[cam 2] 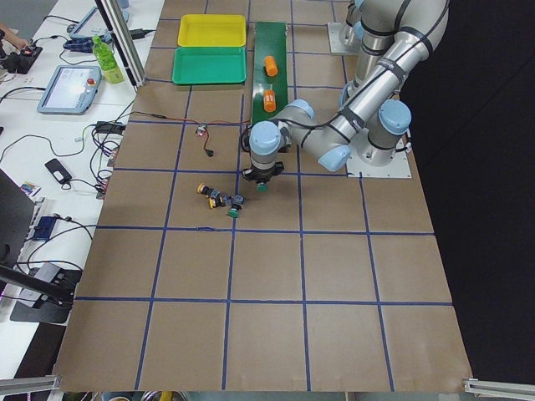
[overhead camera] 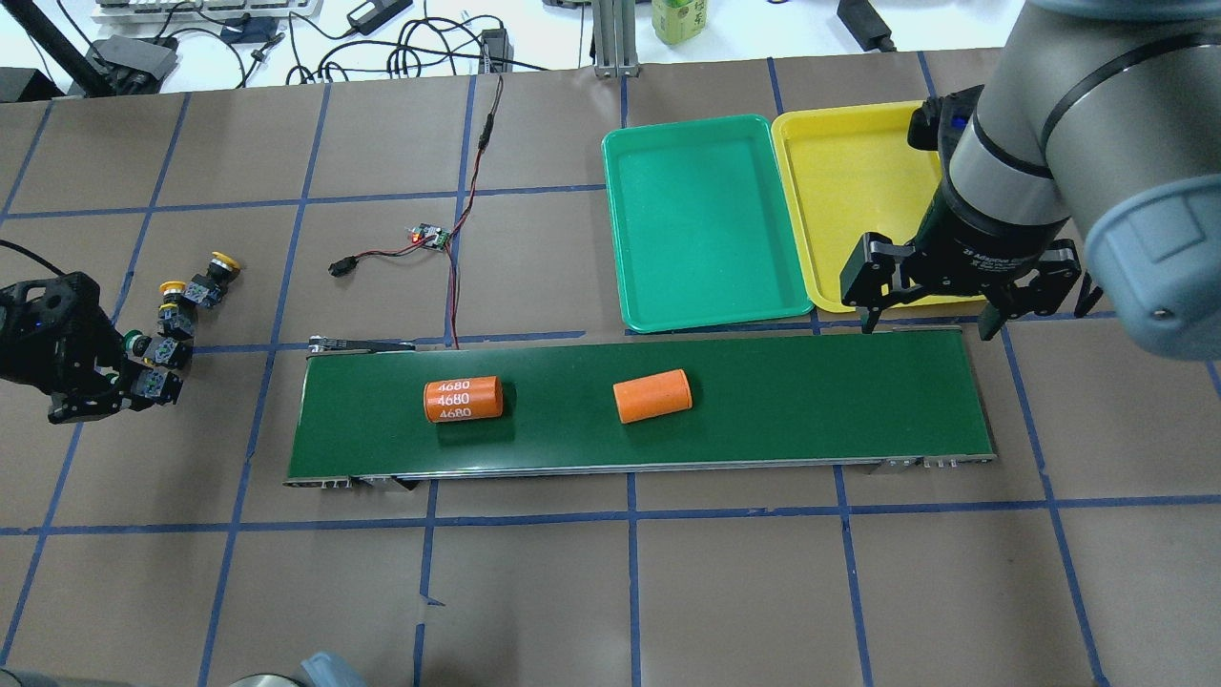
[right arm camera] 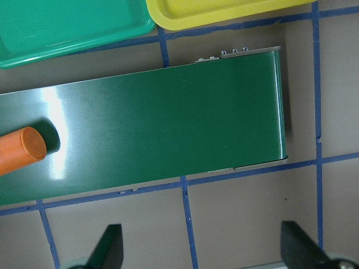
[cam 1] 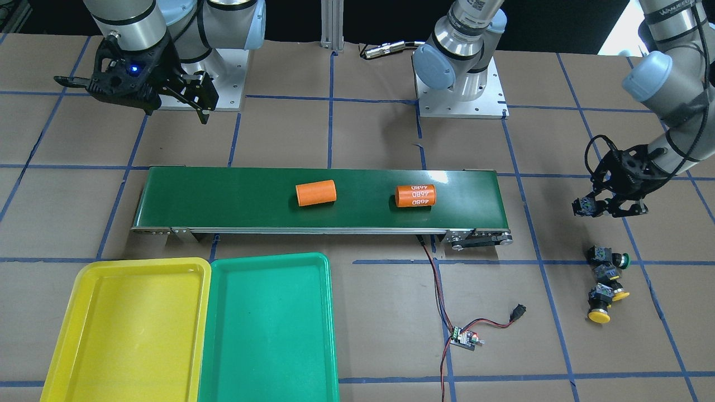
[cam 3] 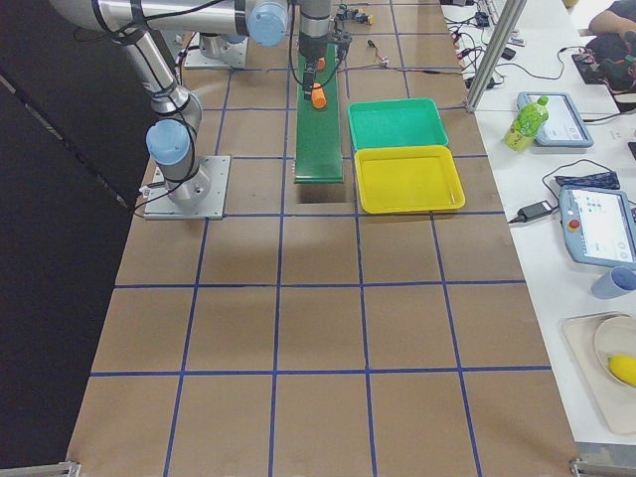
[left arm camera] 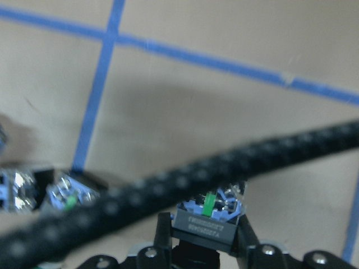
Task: Sort buttons by color to trays
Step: 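Grasp a green-capped button with the left gripper and carry it to the belt, then set the green-capped button on the belt and return the left gripper, then grasp another green-capped button from the pile with the left gripper, then place the second green-capped button on the belt with the left gripper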
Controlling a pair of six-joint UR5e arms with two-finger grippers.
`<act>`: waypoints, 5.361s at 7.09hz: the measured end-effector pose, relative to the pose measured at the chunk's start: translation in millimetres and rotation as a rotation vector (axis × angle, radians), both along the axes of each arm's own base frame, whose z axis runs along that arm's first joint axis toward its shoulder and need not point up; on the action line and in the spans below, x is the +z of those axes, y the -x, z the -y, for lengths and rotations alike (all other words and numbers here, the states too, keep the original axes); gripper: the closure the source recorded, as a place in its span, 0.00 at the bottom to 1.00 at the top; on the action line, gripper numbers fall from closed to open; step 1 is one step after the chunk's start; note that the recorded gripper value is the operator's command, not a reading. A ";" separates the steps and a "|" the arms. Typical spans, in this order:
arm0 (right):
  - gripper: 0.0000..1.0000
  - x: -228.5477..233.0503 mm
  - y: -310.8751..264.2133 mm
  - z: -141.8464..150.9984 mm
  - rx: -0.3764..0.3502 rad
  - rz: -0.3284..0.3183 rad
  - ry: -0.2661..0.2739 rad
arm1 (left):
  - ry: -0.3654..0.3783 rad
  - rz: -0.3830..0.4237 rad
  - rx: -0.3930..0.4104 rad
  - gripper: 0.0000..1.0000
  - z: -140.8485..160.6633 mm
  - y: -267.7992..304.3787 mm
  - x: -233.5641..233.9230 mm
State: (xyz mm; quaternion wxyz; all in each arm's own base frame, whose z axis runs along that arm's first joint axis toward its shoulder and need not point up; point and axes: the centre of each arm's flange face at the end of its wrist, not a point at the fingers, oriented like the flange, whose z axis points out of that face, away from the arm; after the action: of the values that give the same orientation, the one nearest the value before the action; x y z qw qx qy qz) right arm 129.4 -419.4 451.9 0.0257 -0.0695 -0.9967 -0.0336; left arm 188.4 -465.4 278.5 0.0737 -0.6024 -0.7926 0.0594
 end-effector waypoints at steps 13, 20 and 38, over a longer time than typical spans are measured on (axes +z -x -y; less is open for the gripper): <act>0.00 -3.5 0.5 -1.2 -0.001 -0.004 -0.009 | -0.151 0.163 0.628 0.00 33.6 32.9 13.3; 0.00 -3.4 -0.7 -0.4 0.000 0.004 -0.004 | -0.015 0.160 -0.004 0.03 72.8 -93.5 -73.5; 0.00 -6.5 2.8 -0.7 -0.002 -0.007 -0.014 | -0.215 0.159 0.972 1.00 11.3 218.4 28.9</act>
State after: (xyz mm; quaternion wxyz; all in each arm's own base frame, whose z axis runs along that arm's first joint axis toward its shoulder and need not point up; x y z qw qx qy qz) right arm 126.6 -418.7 445.4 0.0296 -0.0705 -0.9962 -0.0406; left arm -30.0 -476.8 307.3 0.0384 -0.1555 -0.9862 -0.0411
